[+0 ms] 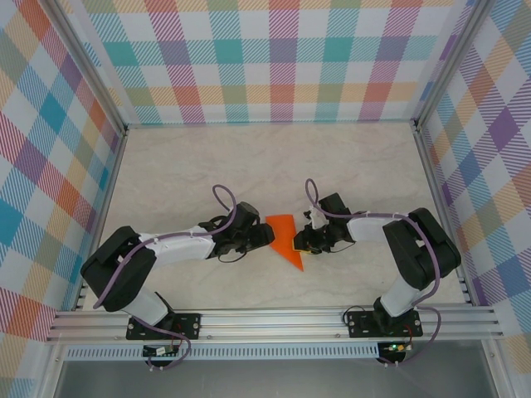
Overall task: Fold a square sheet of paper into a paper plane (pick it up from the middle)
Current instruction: Fold the wing for the fifth time at the center of the table.
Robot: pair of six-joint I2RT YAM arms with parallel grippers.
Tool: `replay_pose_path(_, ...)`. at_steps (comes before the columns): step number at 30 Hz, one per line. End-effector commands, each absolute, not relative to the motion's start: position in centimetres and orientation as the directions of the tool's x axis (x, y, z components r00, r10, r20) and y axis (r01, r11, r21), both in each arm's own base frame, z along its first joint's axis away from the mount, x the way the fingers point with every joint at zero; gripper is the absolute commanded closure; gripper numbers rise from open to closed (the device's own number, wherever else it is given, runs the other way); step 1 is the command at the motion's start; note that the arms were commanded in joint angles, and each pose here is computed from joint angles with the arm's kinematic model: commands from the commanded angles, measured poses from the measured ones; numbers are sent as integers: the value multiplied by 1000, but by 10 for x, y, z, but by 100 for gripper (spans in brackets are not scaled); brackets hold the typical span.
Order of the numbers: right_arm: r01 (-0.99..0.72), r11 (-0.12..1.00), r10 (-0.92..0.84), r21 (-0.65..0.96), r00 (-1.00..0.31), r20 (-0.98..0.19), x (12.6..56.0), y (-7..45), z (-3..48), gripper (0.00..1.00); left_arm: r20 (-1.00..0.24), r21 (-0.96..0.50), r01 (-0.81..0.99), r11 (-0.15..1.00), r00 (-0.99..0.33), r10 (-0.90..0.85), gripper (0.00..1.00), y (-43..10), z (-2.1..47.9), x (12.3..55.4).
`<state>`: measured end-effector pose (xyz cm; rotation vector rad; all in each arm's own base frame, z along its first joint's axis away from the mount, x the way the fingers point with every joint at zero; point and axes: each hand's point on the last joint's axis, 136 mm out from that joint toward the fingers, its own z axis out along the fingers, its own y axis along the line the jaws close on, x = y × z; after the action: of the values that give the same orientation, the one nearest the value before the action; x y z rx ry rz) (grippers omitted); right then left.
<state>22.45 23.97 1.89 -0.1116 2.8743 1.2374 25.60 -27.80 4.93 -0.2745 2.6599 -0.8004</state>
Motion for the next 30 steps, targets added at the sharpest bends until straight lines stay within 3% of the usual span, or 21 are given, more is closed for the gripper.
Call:
replay_pose_path(1,-49,666,-52,744,-998,-20,223,238,14,79,-247,-620,-92,779,-920,-306,41,-294,53,260)
replay_pose_path(30,-22,670,-34,742,-999,1,223,230,6,79,-155,-745,-111,658,-931,-332,51,-332,42,270)
